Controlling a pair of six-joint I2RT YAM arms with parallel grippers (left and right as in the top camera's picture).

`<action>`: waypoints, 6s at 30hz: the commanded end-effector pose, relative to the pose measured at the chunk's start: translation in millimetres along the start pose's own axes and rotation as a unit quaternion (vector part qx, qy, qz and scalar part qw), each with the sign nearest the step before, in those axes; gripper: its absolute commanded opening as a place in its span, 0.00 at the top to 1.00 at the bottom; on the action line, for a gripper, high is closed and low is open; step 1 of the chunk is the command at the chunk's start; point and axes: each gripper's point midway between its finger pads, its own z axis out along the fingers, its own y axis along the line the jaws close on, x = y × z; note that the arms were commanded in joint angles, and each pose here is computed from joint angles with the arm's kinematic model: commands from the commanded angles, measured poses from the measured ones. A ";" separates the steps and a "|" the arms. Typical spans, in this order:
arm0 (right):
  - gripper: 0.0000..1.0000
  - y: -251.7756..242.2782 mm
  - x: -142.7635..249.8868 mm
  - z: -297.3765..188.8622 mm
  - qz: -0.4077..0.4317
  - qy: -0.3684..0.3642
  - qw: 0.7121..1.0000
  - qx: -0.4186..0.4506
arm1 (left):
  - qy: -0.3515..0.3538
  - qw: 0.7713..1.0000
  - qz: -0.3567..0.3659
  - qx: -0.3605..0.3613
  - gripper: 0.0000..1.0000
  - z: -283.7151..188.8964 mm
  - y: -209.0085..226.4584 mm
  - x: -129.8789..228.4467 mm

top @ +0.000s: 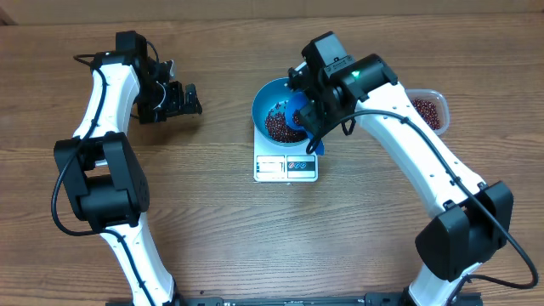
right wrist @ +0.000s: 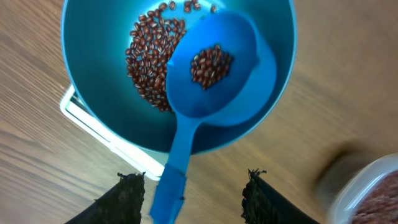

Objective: Scoop item into bowl and weigh 150g on scale
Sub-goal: 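Tilt the scoop to pour beans into the blue bowl, then move the empty scoop back right toward the bean tub, then dip the scoop into the bean tub and scoop more beans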

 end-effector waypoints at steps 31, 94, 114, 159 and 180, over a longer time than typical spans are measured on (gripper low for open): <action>0.81 15.4 32.6 40.7 0.167 0.086 0.972 -0.139 | 0.001 1.000 0.011 -0.001 0.00 2.5 -2.1 -1.2; 0.96 24.6 -26.9 -48.1 -0.130 -0.031 0.976 0.172 | 0.001 1.000 0.011 -0.001 0.01 2.5 -2.1 -1.2; 0.96 -97.5 41.2 -76.2 0.170 -0.016 0.985 0.013 | 0.001 1.000 0.011 -0.001 0.00 2.5 -2.1 -1.2; 0.96 -198.9 174.5 -26.4 0.197 0.197 0.921 0.273 | 0.001 1.000 0.011 -0.001 0.00 2.5 -2.1 -1.2; 0.96 -198.8 183.0 -4.5 0.196 0.197 0.926 0.256 | 0.001 1.000 0.011 -0.001 0.01 2.5 -2.1 -1.2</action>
